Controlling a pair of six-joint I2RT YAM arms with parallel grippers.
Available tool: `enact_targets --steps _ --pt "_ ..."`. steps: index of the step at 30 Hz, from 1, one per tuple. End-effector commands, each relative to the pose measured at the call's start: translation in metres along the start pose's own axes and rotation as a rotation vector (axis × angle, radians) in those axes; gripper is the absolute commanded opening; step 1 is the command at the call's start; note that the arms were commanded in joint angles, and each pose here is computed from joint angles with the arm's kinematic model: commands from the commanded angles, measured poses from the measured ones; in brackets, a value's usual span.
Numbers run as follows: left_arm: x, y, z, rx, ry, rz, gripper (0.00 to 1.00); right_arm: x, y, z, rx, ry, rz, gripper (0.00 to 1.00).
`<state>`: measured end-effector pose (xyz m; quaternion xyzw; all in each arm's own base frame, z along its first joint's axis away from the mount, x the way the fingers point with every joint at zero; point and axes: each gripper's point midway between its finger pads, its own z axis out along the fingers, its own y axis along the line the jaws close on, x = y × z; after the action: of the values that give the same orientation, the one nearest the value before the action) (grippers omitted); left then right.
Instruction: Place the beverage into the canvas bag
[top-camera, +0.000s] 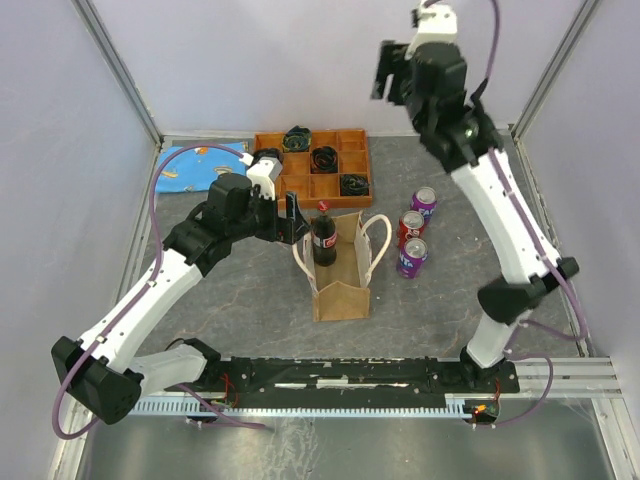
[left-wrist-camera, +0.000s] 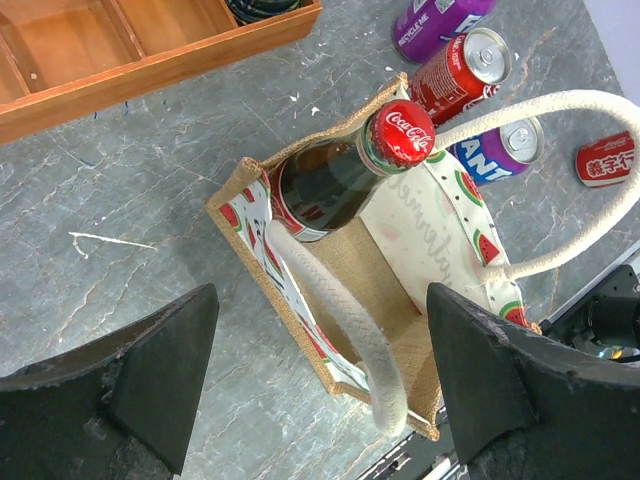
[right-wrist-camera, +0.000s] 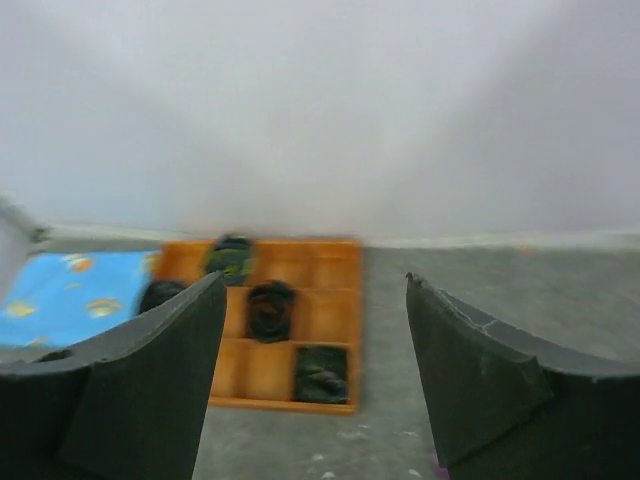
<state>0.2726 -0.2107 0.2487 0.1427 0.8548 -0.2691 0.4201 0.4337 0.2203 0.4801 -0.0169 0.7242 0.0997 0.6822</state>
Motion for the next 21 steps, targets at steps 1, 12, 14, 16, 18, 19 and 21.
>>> enact_targets --steps 1,12,14,16,18,19,21 --pt "-0.01 0.0 -0.003 -0.001 -0.04 0.016 0.9 0.116 -0.092 0.024 0.235 0.492 -0.036 0.81" --pt "-0.008 0.003 -0.006 -0.012 -0.038 0.012 0.9 0.238 -0.166 0.031 0.262 0.92 0.137 0.82" --pt "-0.008 0.003 -0.006 -0.01 -0.038 0.012 0.9 0.253 -0.171 0.028 0.263 0.971 0.138 0.82" --pt "-0.008 0.003 -0.006 -0.01 -0.039 0.012 0.9 0.268 -0.174 0.027 0.262 1.007 0.139 0.82" --pt "-0.008 0.004 -0.006 -0.011 -0.038 0.011 0.9 0.281 -0.177 0.024 0.263 1.042 0.132 0.82" --pt "-0.008 0.004 -0.006 -0.012 -0.038 0.011 0.9 0.289 -0.179 0.022 0.265 1.063 0.131 0.81" --pt "-0.008 0.004 -0.006 -0.013 -0.039 0.01 0.9 0.301 -0.179 0.018 0.259 1.102 0.135 0.81"
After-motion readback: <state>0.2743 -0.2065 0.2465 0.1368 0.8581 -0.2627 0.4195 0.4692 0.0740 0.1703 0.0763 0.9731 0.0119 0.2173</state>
